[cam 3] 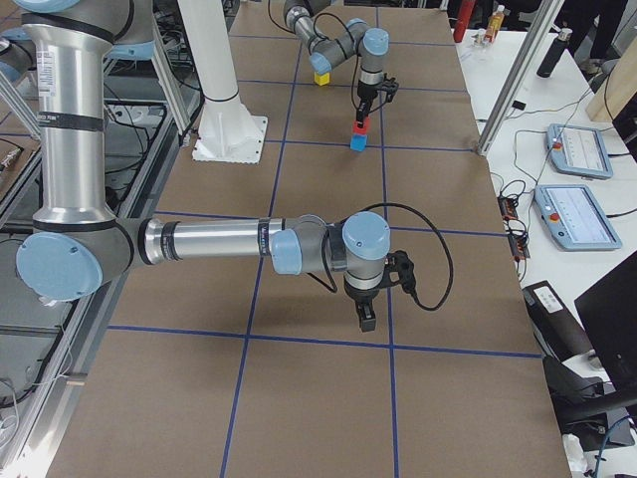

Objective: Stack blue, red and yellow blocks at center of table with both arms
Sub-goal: 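Lower the red cube onto the blue cube and open the left gripper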

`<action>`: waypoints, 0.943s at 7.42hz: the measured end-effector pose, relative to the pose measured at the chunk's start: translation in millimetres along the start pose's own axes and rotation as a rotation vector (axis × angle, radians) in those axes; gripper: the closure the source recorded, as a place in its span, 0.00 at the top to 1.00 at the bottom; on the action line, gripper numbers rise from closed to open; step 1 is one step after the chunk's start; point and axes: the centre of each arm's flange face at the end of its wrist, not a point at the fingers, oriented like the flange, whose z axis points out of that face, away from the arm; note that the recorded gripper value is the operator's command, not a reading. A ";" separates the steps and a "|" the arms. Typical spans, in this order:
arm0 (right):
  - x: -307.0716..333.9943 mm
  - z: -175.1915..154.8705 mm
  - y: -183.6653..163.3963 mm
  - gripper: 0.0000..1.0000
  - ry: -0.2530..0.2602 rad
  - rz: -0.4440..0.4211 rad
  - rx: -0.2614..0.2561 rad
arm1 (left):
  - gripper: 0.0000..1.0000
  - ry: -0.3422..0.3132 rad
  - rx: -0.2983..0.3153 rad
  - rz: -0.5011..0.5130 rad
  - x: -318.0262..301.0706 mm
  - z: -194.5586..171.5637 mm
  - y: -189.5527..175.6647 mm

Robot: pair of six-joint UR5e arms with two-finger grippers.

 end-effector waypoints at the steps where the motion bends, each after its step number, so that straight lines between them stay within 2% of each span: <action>1: 0.2 0.2 0.3 0.99 0.000 0.000 -0.001 | 0.00 0.000 0.000 0.001 1.0 6.1 -0.1; 6: 0.0 0.0 0.0 0.99 0.000 0.000 0.000 | 0.00 -0.006 0.011 0.003 -1.7 17.5 -4.0; 7: 0.1 0.1 0.1 0.99 0.000 0.000 0.000 | 0.21 -0.004 0.013 0.002 -1.5 17.6 -4.3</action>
